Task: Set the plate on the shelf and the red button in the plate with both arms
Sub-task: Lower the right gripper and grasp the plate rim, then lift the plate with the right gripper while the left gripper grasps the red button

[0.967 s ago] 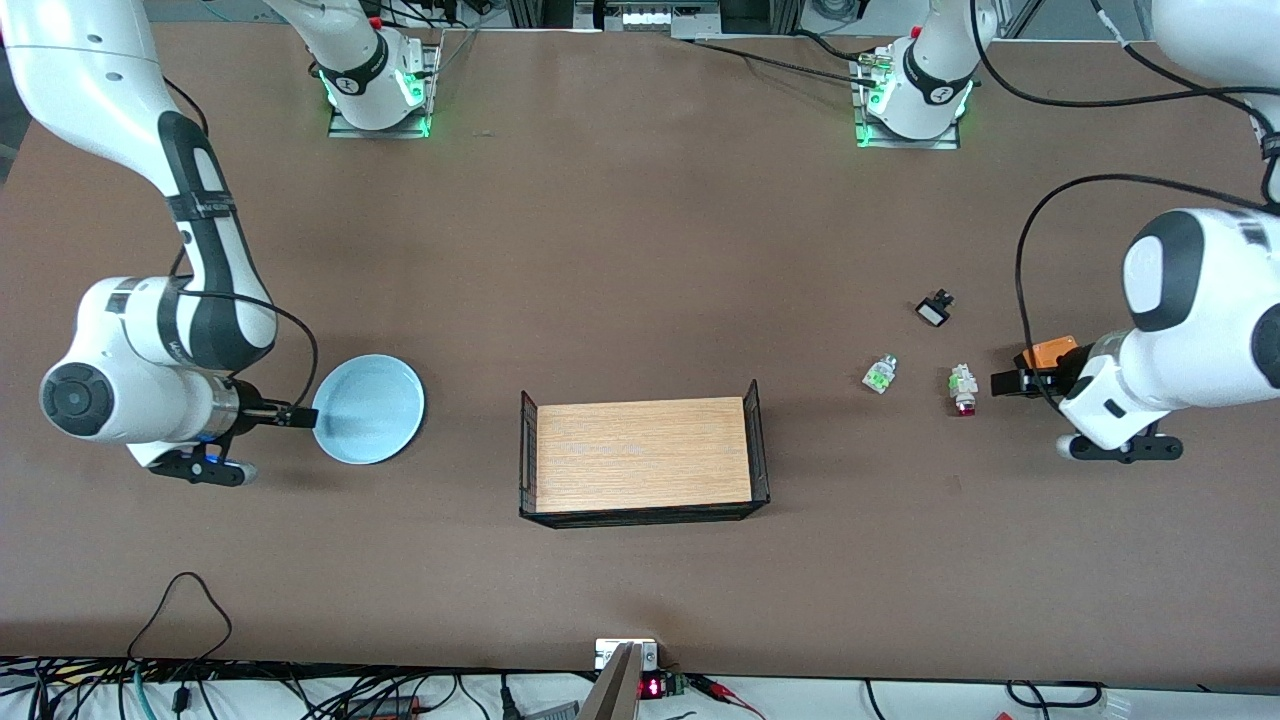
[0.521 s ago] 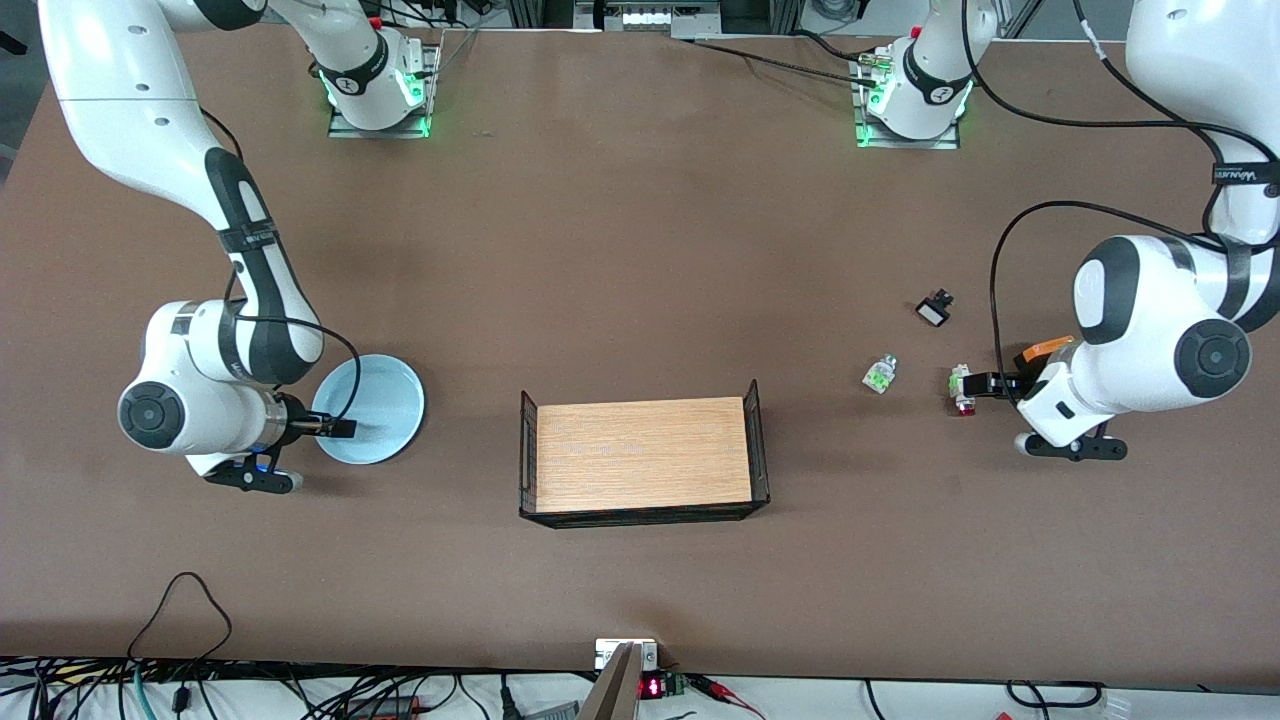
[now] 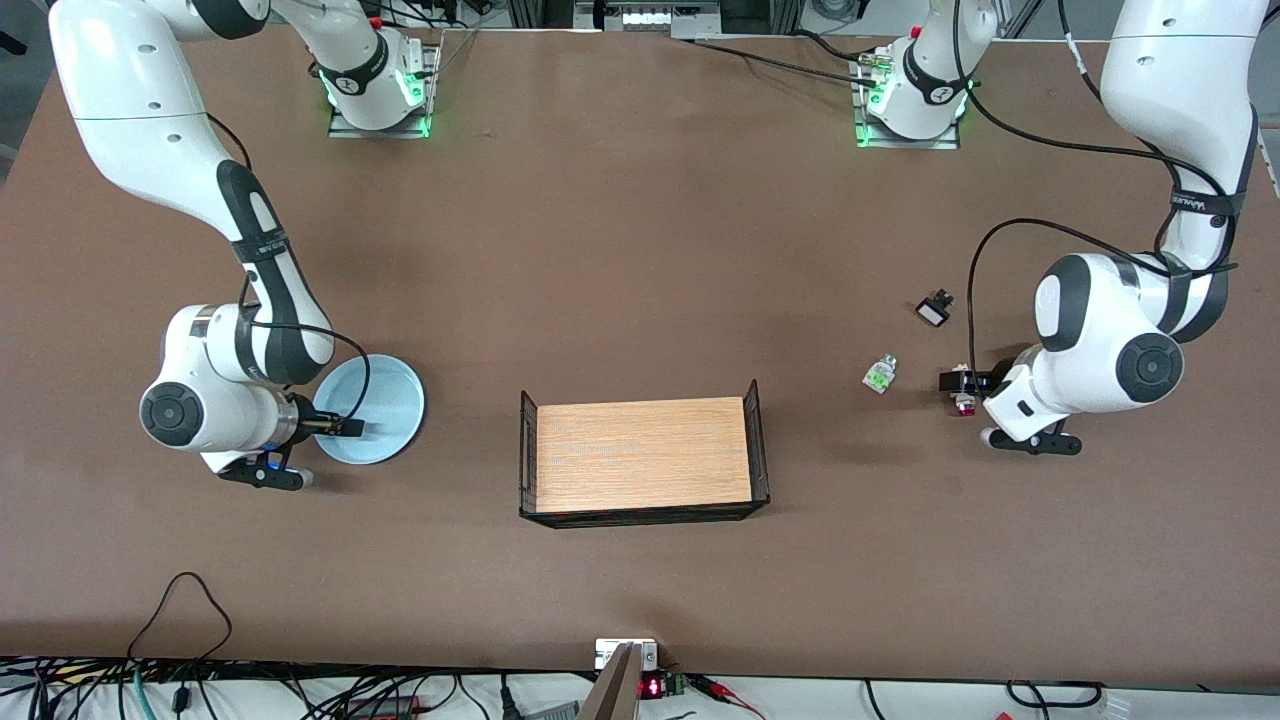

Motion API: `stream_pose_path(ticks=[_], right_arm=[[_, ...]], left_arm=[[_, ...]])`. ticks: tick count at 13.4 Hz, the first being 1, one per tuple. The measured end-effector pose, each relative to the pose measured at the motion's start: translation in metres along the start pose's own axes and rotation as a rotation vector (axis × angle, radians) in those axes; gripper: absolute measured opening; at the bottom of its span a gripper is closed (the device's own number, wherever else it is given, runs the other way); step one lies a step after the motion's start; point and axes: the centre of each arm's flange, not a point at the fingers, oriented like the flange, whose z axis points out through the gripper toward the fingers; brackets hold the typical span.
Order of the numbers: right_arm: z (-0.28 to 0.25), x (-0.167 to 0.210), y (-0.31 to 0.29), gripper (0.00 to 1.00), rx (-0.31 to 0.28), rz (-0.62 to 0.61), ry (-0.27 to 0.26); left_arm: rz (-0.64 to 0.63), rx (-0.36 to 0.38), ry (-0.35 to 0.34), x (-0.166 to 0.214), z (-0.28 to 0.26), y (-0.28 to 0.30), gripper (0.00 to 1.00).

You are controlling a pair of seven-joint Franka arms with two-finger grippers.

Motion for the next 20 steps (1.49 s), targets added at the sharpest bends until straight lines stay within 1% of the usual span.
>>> stream_pose_path(ticks=[1,2,3,5,6,7,8,9,10,11,12,13,14,16,20], right_arm=[[0.003,0.000,0.000,1.00,0.002,0.000,0.009],[0.006,-0.001,0.000,0.96,0.003,0.000,0.017],[0.009,-0.002,0.001,0.94,0.003,0.000,0.019],[0.006,-0.002,0.002,0.73,0.003,0.001,0.024],[0.004,-0.001,0.003,0.61,0.003,0.003,0.027],[0.002,-0.001,0.004,0.54,0.003,0.004,0.028],[0.002,-0.002,0.004,0.54,0.002,0.005,0.026],[0.001,-0.003,0.004,0.49,0.001,0.005,0.019],[0.000,-0.003,0.004,0.49,-0.001,0.004,0.013],[0.000,-0.004,0.004,0.40,-0.001,0.004,0.010],[0.000,-0.004,0.004,0.26,-0.001,0.005,0.009],[-0.001,-0.005,0.004,0.16,-0.002,0.004,0.004],[-0.004,-0.006,0.004,0.10,-0.003,0.004,-0.001],[-0.010,-0.007,0.004,0.06,-0.004,0.004,-0.005],[-0.028,-0.011,0.005,0.06,-0.006,0.008,-0.018]], left_arm=[[0.006,0.002,-0.007,0.000,0.005,0.000,1.00],[0.011,0.005,-0.014,0.000,0.010,-0.001,1.00],[0.014,0.006,-0.019,0.000,0.014,-0.001,1.00],[0.017,0.005,-0.027,0.000,0.021,-0.002,1.00],[0.016,0.005,-0.026,0.001,0.024,-0.003,1.00],[0.015,0.004,-0.025,0.002,0.027,-0.005,1.00],[0.016,0.004,-0.026,0.002,0.030,-0.006,1.00],[0.023,0.003,-0.030,0.002,0.033,-0.007,1.00],[0.028,0.002,-0.033,0.002,0.037,-0.008,1.00],[0.029,0.001,-0.038,0.002,0.040,-0.009,1.00],[0.028,0.001,-0.040,0.003,0.042,-0.009,1.00],[0.028,0.000,-0.043,0.003,0.044,-0.010,1.00],[0.027,-0.001,-0.048,0.002,0.048,-0.010,1.00],[0.026,-0.002,-0.056,0.003,0.054,-0.011,1.00],[0.024,-0.003,-0.065,0.001,0.062,-0.012,1.00]])
